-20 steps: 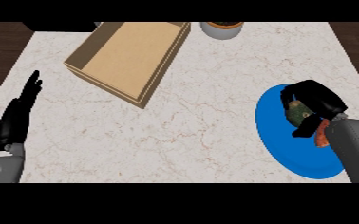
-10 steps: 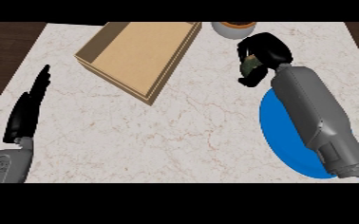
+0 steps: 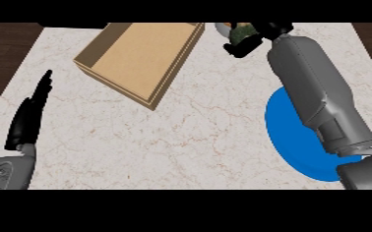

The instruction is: Pick the squash from the plate and place it in the cardboard box

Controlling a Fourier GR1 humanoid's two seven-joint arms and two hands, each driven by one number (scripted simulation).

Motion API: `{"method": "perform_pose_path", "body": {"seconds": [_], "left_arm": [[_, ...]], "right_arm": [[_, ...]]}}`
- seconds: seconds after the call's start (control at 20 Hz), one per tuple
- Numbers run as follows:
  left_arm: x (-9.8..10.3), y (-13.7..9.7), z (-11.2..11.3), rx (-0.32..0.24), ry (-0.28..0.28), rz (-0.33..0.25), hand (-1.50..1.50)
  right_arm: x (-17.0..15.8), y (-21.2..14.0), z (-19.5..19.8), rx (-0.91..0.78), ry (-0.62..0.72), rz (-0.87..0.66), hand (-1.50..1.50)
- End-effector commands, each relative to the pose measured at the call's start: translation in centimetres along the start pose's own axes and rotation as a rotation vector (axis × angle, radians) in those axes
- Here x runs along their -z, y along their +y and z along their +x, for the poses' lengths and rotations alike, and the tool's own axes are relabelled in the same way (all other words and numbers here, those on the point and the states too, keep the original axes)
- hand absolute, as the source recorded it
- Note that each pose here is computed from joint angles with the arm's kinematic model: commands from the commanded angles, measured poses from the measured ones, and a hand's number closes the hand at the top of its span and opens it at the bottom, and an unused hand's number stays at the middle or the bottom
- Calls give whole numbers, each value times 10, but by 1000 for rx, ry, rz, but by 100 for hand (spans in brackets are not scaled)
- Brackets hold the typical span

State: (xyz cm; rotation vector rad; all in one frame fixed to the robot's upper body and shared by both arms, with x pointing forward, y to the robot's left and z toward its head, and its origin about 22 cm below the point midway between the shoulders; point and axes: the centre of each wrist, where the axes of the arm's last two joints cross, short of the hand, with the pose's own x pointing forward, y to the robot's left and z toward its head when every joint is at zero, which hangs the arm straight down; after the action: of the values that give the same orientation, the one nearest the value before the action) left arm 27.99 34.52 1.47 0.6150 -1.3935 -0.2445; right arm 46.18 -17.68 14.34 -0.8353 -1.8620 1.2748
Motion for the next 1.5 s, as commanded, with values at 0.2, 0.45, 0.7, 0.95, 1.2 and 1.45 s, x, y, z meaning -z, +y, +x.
{"method": "perform_pose_path", "body": {"seconds": [0.2, 0.45, 0.7, 0.95, 1.2, 1.45], "left_arm": [[-8, 7, -2, -1, -6, 9, 0], [-8, 10, 6, 4, -12, -10, 0], [-4, 0, -1, 3, -30, -13, 0], [6, -5, 23, 12, -52, -24, 0], [12, -12, 38, 4, -95, -52, 0], [13, -21, 46, 17, -117, -81, 0]], "right_arm": [[52, -25, 61, 171, -140, -8, 150], [73, -15, 110, 298, -115, -8, 150], [88, -29, 138, 361, -66, -22, 150], [91, -28, 141, 433, -12, 23, 150], [84, -10, 133, 434, 29, 39, 150], [86, -10, 137, 414, 93, 41, 150]]}}
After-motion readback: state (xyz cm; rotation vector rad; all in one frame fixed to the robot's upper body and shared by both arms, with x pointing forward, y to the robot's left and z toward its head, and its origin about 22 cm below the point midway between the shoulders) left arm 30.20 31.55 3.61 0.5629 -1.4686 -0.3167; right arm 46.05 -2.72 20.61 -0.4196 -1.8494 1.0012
